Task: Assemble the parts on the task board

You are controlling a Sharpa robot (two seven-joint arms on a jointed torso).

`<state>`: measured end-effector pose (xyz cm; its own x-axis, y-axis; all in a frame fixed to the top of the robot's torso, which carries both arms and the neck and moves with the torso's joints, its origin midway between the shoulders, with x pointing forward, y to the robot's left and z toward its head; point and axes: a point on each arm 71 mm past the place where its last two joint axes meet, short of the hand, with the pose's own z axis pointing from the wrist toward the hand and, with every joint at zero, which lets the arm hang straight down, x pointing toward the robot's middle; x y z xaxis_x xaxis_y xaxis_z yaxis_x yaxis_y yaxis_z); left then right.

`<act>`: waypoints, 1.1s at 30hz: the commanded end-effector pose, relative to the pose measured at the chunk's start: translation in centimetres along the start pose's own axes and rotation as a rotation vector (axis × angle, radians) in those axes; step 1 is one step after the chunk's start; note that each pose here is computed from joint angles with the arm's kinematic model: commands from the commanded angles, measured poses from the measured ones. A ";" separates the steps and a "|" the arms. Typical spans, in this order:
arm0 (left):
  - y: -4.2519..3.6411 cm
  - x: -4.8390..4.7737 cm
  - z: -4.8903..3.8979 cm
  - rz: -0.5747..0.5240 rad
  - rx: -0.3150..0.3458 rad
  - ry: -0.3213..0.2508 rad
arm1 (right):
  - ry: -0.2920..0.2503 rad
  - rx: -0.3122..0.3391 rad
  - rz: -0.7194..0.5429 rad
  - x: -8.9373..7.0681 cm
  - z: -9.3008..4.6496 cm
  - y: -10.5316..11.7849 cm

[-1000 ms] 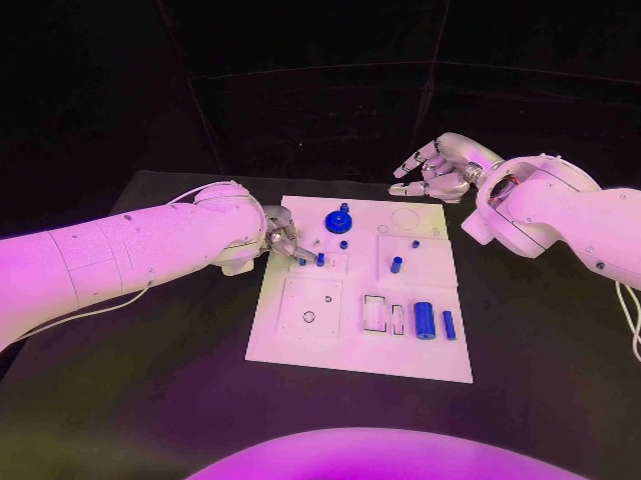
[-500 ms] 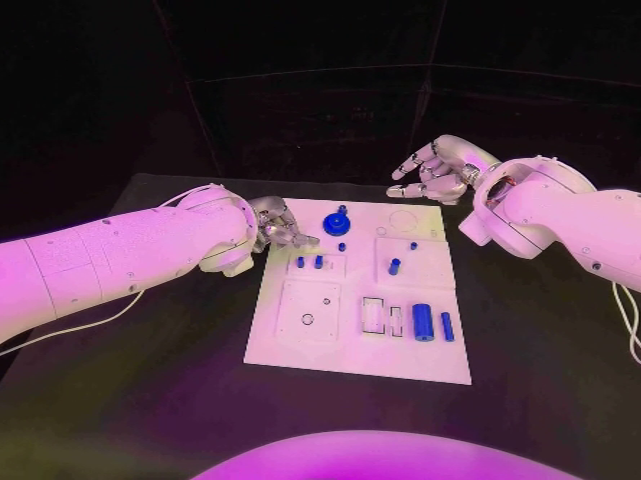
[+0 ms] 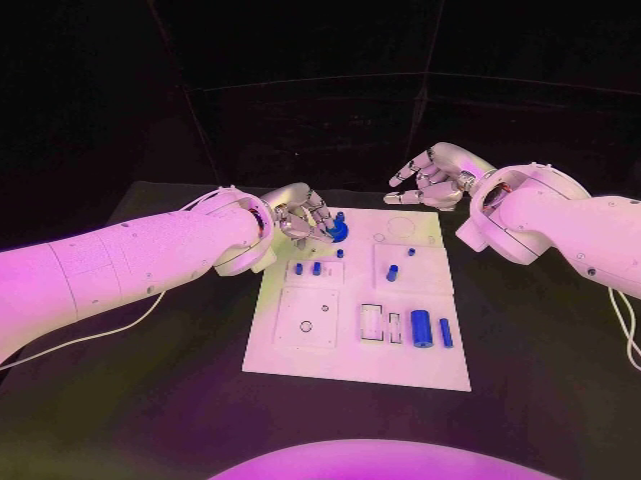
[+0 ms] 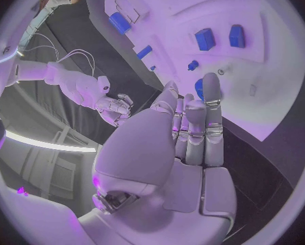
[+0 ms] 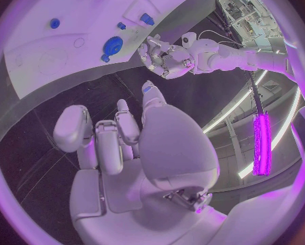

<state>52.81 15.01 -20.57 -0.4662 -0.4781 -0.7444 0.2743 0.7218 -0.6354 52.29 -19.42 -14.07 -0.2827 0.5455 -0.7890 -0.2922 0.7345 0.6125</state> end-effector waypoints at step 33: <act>-1.02 3.17 4.14 0.513 0.120 0.163 | 0.009 -0.015 0.003 0.4 0.4 0.7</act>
<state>54.55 10.81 -23.03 -0.3616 -0.0205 -0.9321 0.5841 0.7743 -0.2436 52.31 -18.69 -14.08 -0.2896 0.5447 -0.7870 -0.3002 0.7291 0.6151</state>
